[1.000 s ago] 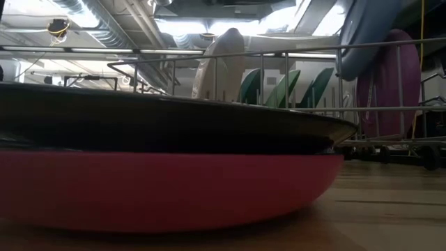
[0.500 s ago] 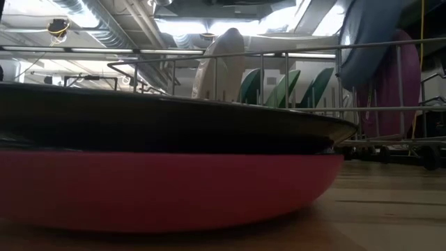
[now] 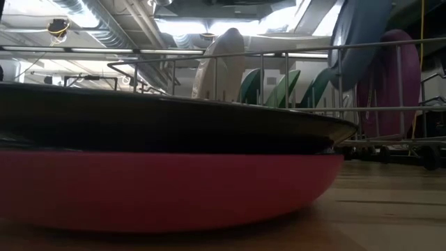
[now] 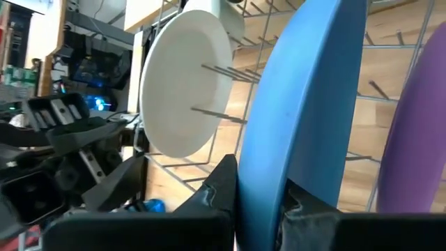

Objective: Sort dishes
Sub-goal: Put the blue in the dish rack

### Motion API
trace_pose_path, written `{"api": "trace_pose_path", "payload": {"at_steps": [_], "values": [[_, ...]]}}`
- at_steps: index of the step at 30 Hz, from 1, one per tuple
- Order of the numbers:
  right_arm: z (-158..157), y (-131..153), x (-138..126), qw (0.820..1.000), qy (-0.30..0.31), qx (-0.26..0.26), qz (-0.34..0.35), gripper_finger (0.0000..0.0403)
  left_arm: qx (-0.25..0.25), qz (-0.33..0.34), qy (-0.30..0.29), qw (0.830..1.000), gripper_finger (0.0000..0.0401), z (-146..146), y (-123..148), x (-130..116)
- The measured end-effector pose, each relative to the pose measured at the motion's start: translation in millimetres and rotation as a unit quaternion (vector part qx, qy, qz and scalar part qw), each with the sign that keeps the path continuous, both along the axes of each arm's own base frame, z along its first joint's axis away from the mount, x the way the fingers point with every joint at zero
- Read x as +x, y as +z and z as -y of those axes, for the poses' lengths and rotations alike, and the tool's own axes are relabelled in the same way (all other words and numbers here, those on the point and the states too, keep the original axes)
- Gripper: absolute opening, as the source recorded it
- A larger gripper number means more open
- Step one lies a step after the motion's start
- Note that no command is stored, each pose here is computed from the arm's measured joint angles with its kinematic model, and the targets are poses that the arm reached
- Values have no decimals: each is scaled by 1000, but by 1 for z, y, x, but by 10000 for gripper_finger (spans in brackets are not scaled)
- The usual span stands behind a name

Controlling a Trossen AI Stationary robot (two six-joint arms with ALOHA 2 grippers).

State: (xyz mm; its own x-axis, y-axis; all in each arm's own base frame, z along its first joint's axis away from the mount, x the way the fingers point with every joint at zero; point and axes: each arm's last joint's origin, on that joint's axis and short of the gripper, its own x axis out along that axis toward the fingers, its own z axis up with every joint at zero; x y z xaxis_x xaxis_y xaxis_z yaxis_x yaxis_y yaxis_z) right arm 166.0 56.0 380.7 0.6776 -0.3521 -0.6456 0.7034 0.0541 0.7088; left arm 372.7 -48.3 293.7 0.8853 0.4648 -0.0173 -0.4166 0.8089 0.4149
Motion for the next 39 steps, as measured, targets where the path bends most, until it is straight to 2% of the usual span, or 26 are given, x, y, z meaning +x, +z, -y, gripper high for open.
{"api": "trace_pose_path", "payload": {"at_steps": [15, 25, 29, 34, 39], "values": [[-7, -12, 19, 999, -14, -34, -27, 26, -16, -5, 0, 1000, 141, 0, -3, 0], [-13, -29, 32, 993, -18, -70, -93, 28, -14, -29, 0, 999, 141, 0, -7, 0], [-14, -33, 34, 990, -14, -85, -115, 42, -14, -33, 0, 999, 141, 0, -8, 0], [-14, -34, 34, 981, 29, -121, -147, 66, -12, -40, 0, 999, 141, 0, -9, -1], [-13, -35, 32, 976, 42, -136, -165, 78, -12, -40, 1, 999, 141, 0, -9, -1]]}}
